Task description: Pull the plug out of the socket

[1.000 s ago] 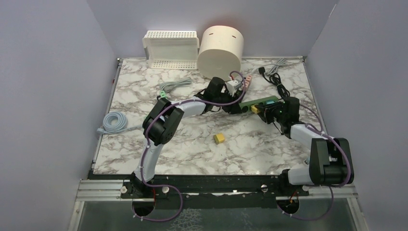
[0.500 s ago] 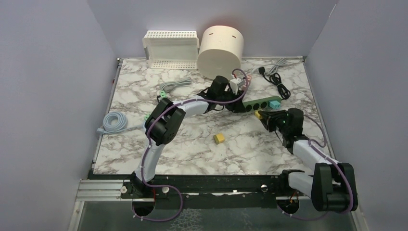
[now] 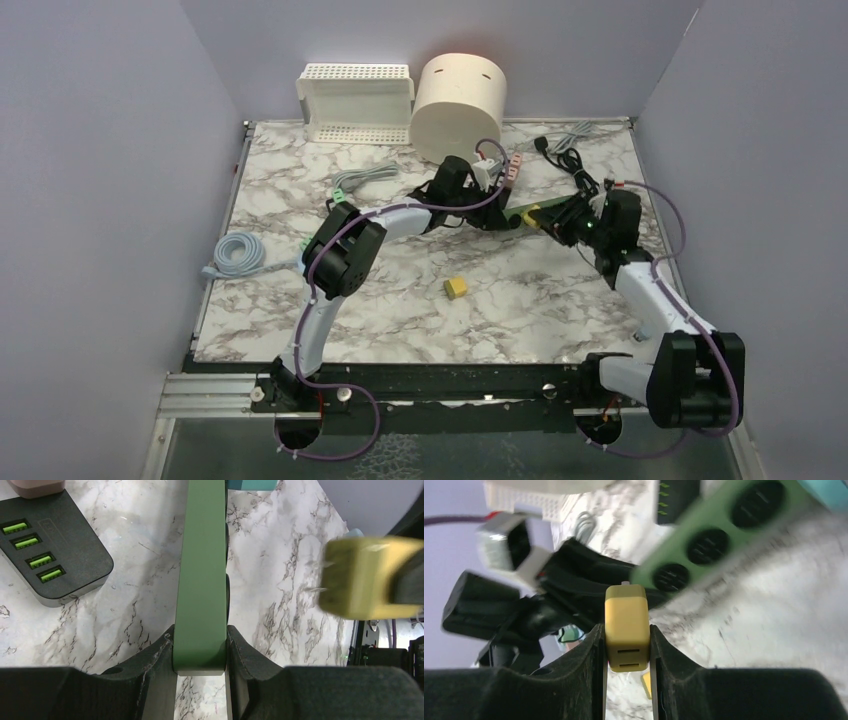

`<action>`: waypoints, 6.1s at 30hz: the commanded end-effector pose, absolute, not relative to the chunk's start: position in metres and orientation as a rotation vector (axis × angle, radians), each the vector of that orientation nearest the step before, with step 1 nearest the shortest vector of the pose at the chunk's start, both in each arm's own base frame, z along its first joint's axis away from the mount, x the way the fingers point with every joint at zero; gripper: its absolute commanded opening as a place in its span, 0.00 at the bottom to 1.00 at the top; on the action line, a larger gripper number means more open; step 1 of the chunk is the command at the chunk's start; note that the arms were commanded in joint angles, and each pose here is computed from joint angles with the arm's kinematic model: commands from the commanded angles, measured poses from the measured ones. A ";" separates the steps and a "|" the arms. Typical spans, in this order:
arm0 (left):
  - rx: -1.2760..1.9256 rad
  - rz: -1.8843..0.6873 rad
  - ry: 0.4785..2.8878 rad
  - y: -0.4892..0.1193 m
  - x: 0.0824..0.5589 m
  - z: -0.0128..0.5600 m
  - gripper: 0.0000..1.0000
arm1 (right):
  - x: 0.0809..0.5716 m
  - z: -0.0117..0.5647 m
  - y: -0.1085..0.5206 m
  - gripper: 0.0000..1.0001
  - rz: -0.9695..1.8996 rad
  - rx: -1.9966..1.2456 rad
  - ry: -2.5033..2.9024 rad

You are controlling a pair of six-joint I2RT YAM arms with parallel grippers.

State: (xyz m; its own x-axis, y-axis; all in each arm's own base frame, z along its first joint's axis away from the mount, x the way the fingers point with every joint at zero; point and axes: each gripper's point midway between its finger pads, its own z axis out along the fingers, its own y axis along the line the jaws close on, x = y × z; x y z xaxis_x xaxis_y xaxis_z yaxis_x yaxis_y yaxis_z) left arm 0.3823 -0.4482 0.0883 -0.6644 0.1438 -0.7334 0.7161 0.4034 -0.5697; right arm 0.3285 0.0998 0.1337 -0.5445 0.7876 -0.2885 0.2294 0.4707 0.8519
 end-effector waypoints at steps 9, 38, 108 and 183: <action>0.720 -1.243 1.961 -0.452 0.407 0.116 0.00 | 0.275 0.147 0.143 0.01 1.161 -0.109 2.290; 0.757 -1.309 1.979 -0.451 0.401 0.109 0.00 | 0.239 0.034 0.199 0.21 1.038 -0.432 2.636; 0.772 -1.313 1.964 -0.444 0.381 0.106 0.00 | 0.375 0.117 -0.004 0.88 0.925 1.266 1.866; 0.637 -1.588 1.952 -0.470 0.378 0.139 0.00 | 0.411 0.116 0.022 0.01 0.740 0.759 1.968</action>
